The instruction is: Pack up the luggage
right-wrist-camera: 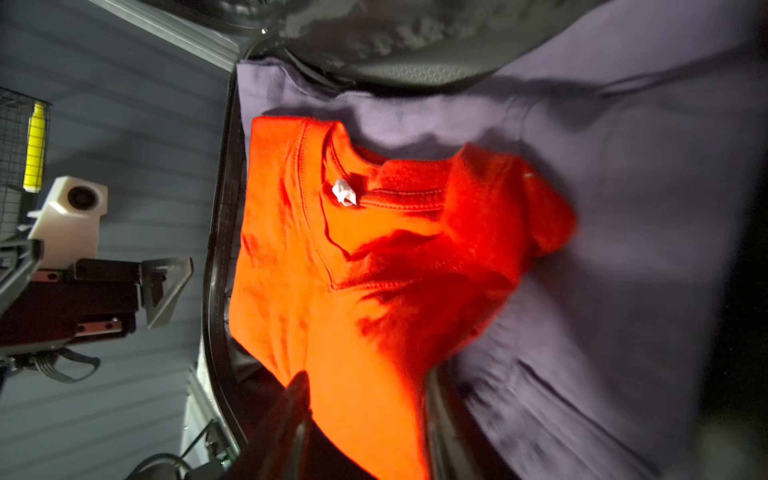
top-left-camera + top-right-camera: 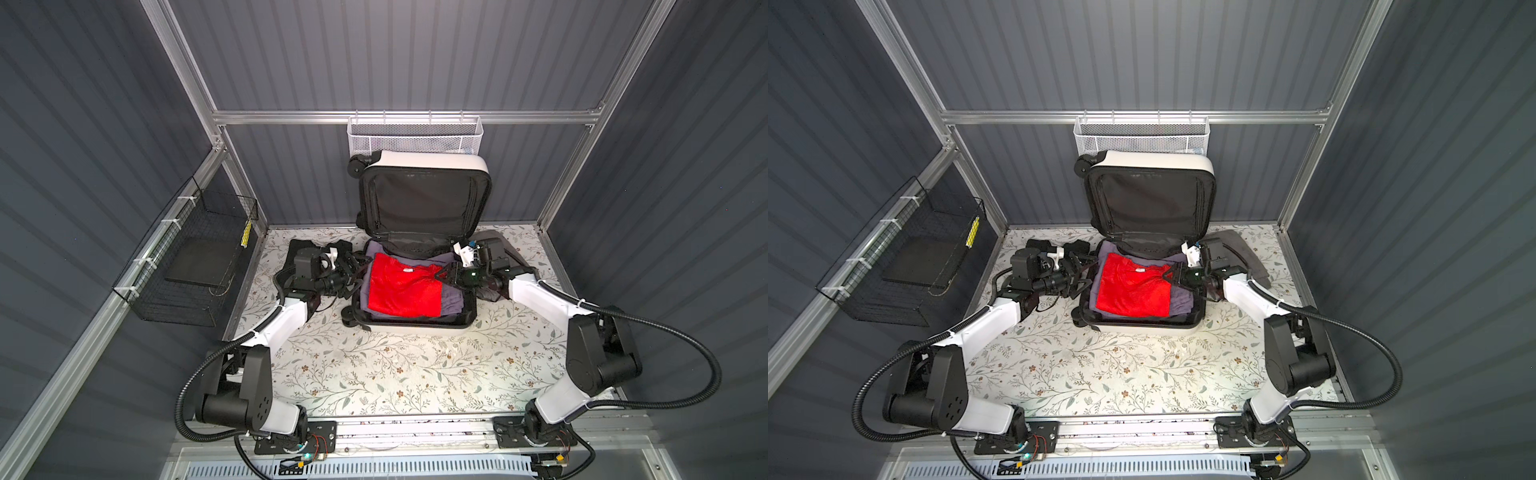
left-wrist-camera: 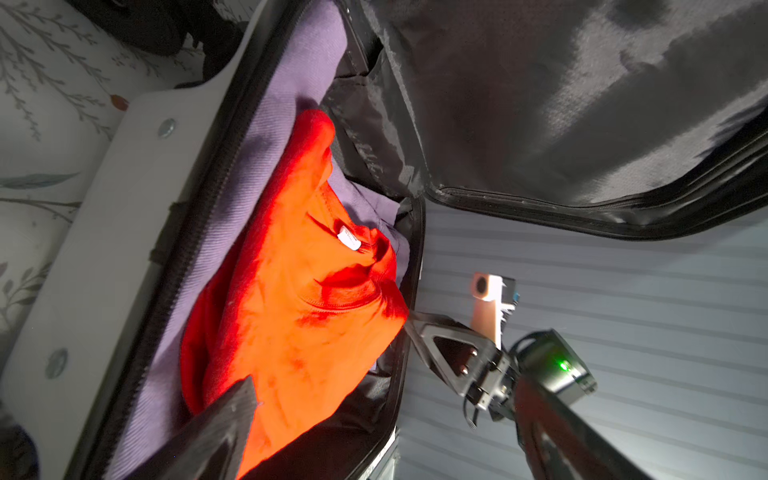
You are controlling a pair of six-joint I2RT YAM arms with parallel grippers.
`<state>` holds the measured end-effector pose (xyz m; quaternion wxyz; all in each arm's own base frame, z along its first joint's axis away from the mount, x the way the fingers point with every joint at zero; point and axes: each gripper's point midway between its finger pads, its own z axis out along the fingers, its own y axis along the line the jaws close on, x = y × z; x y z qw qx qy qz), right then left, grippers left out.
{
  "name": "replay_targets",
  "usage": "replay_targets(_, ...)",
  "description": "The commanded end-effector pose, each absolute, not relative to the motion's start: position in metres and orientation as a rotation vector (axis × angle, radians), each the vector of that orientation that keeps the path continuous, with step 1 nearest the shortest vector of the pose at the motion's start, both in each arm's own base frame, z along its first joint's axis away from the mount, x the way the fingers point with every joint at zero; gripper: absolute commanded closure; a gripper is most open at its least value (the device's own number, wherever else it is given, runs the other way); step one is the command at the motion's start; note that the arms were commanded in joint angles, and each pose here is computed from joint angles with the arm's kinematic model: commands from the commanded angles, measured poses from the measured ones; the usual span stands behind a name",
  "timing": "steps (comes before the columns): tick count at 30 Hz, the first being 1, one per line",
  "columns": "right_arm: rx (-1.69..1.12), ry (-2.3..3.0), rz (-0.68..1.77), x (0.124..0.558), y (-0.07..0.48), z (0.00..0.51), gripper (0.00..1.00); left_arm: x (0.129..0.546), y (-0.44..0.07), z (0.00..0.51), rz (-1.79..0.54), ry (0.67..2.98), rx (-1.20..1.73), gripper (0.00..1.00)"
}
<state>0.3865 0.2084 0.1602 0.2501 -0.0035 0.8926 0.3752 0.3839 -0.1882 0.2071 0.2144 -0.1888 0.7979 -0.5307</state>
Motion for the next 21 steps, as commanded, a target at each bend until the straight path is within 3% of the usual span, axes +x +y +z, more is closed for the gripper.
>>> replay_targets(1,0.017,2.424,0.957,0.379,0.196,0.175,0.51,0.387,-0.194,0.232,-1.411,2.216,-0.368,0.0)
replay_targets(9,-0.041,2.445,1.071,0.376,0.241,0.19,0.56,0.401,-0.241,0.246,-1.425,2.247,-0.175,0.0)
replay_targets(14,-0.011,2.493,1.073,0.38,0.258,0.163,0.58,0.41,-0.257,0.227,-1.438,2.265,-0.185,0.0)
replay_targets(21,0.149,2.576,0.966,0.399,0.228,0.108,0.57,0.412,-0.261,0.18,-1.411,2.339,-0.227,0.0)
